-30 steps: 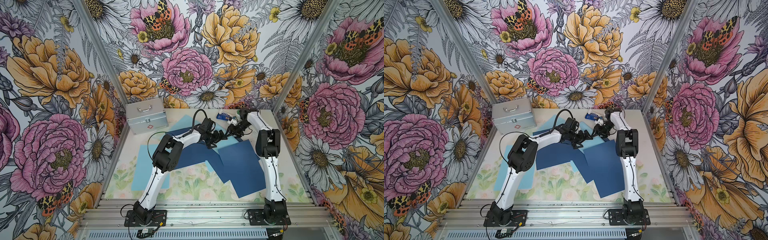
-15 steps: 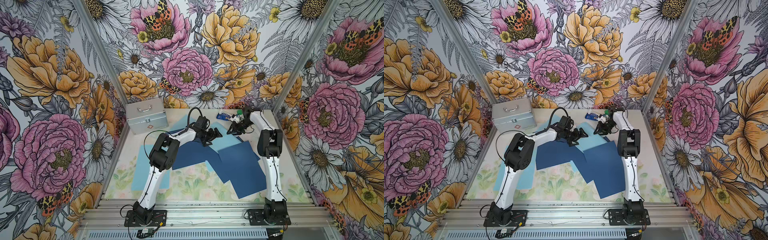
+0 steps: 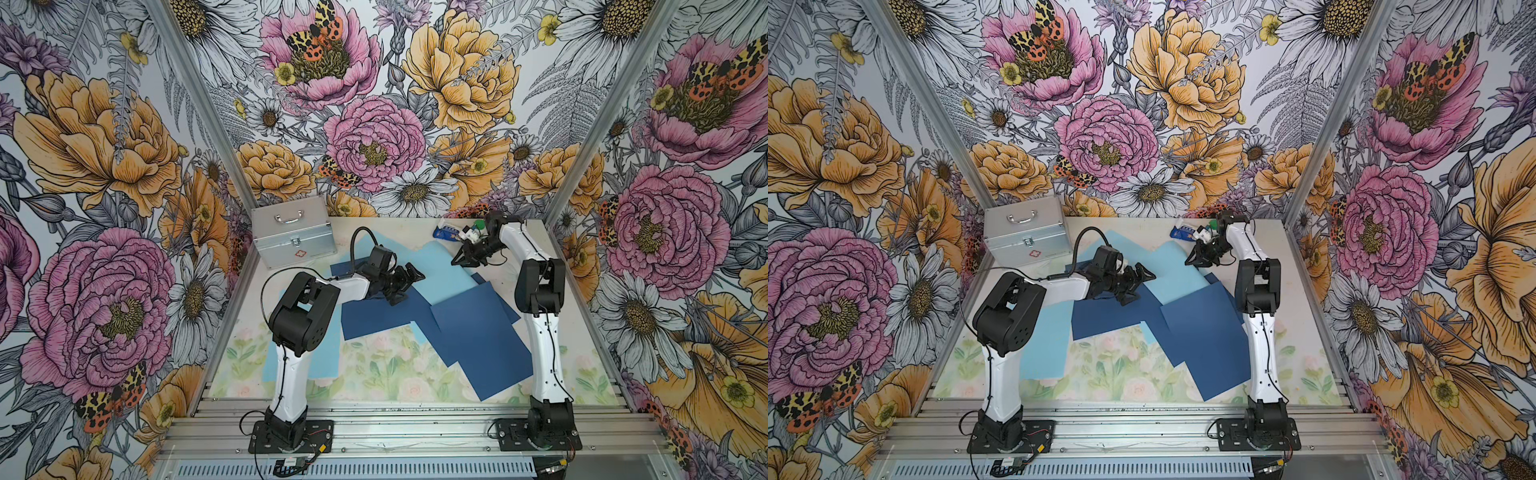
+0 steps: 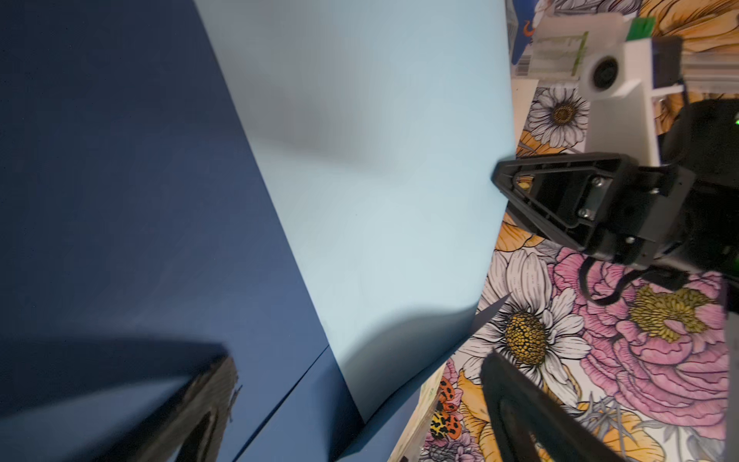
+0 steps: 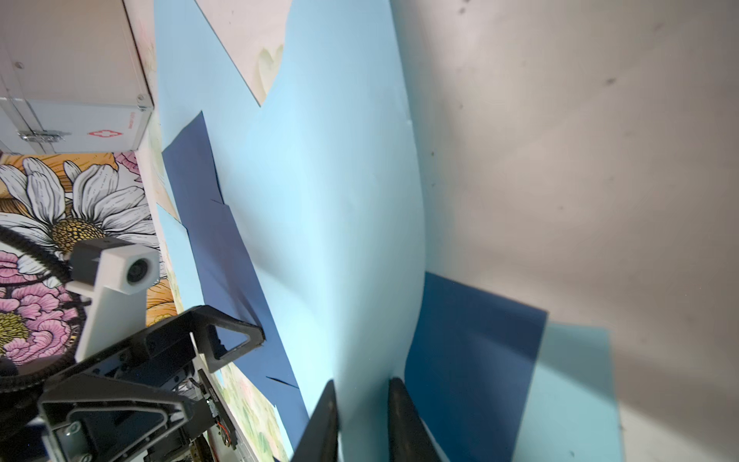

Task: Sort the scattered colored papers by color
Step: Pick up the colored paper.

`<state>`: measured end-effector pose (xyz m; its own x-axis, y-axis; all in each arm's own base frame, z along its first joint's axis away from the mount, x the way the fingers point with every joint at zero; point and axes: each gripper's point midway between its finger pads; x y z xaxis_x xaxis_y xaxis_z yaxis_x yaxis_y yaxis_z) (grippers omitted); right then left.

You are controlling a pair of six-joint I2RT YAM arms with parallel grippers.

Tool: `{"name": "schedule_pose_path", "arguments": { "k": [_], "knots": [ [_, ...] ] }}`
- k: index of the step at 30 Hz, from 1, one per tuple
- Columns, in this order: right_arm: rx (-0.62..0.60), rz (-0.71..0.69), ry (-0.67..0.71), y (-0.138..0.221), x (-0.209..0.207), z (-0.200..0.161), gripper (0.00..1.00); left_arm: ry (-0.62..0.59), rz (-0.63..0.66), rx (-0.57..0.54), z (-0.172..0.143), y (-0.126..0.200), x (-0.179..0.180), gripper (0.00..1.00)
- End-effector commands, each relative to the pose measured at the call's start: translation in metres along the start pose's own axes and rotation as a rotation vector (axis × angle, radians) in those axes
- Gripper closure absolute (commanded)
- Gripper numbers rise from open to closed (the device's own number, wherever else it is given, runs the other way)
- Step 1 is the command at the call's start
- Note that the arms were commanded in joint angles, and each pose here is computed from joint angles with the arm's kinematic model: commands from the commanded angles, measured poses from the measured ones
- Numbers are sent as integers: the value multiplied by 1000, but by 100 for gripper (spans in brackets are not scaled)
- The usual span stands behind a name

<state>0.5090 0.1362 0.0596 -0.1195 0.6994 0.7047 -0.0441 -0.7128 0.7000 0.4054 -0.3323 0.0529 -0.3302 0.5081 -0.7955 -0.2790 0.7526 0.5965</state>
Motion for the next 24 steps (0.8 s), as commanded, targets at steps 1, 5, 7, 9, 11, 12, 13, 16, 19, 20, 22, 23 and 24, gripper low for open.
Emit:
{"name": "schedule_pose_path", "arguments": {
  "k": [1,5,7,9,11,12,13,16,19,20,22,23,24],
  "knots": [
    [-86,52,67,23,34,19,78,60,-68,52,-17,-19,-9,2],
    [-100,80,68,26,40,23,79,72,-69,66,-18,-32,-11,2],
    [-110,91,67,28,42,25,79,81,-62,69,-17,-37,-8,2],
    [-120,107,62,30,44,28,79,87,-54,67,-16,-41,-4,2],
    [-135,133,59,34,47,31,80,95,-45,69,-15,-44,1,2],
    [-139,142,55,35,48,33,80,98,-44,71,-15,-45,2,2],
    [-146,148,52,36,48,35,80,98,-43,72,-15,-47,3,2],
    [-156,163,47,38,50,39,80,99,-47,79,-14,-49,2,2],
    [-170,176,38,42,51,44,81,106,-47,85,-16,-47,3,2],
    [-175,182,33,44,50,46,81,105,-49,84,-16,-45,4,2],
    [-184,194,28,47,52,49,81,98,-51,86,-17,-43,3,2],
    [-187,201,24,48,52,50,81,95,-50,84,-17,-43,4,2],
    [-188,203,22,48,52,51,81,93,-49,82,-17,-43,4,2]
  ]
}}
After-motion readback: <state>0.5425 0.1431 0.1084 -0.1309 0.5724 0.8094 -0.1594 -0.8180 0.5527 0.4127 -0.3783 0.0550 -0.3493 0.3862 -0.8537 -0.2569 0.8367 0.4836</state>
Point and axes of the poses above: each gripper's point midway between its finger pads, its own y axis back along the fingers, its own x axis along the line the jaws close on, z = x × y, and after that the axes turned 3 degrees about y, right-handed
